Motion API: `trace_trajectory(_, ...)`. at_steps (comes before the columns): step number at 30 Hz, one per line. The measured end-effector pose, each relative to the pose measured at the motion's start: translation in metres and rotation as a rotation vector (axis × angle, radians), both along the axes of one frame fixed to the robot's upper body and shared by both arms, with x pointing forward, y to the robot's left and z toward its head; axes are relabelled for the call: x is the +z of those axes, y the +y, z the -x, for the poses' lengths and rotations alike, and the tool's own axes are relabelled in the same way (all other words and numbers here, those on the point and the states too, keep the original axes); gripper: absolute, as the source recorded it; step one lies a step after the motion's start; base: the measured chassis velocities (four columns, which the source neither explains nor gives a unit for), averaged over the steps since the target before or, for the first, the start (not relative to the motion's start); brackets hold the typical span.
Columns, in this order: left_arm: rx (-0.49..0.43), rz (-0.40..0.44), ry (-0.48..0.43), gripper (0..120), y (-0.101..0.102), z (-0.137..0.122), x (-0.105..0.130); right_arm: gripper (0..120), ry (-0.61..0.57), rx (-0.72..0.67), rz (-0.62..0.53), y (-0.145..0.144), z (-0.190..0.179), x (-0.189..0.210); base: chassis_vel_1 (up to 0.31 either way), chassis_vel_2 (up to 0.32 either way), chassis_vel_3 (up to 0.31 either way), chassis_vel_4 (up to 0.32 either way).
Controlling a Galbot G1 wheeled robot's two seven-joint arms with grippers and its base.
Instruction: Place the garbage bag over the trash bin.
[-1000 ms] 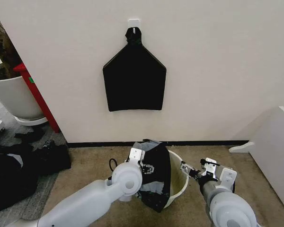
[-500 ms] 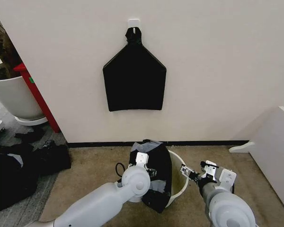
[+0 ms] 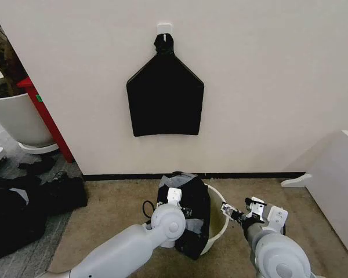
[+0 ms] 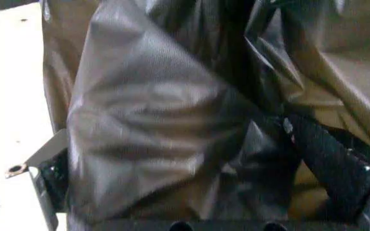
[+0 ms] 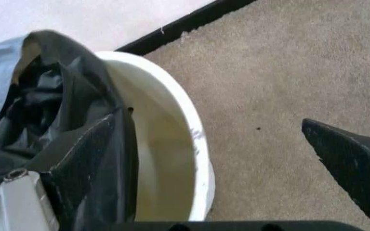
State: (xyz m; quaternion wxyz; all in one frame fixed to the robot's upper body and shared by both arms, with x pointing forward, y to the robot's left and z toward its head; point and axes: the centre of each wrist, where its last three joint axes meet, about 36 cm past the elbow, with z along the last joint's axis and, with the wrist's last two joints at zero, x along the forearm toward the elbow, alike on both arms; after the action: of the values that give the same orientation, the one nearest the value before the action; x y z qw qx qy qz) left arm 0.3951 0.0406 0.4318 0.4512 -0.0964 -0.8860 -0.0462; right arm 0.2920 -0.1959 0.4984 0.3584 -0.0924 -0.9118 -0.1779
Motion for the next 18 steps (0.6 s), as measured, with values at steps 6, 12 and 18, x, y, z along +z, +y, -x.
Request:
trace_trajectory(6, -0.008, 0.024, -0.036, 100, 0.001, 0.001, 0.018, 100, -0.003, -0.001, 0.004, -0.001, -0.001, 0.001, 0.000, 0.000, 0.000, 0.000)
trace_trajectory(12, 0.003, 0.029, -0.051, 100, 0.004, 0.000, 0.030, 100, 0.002, -0.003, 0.004, -0.001, -0.001, -0.001, 0.000, 0.000, 0.000, 0.000)
trace_trajectory(18, 0.021, 0.016, -0.049, 100, 0.018, -0.002, 0.034, 100, 0.006, -0.003, 0.004, 0.000, -0.002, -0.003, 0.000, 0.000, 0.000, 0.000)
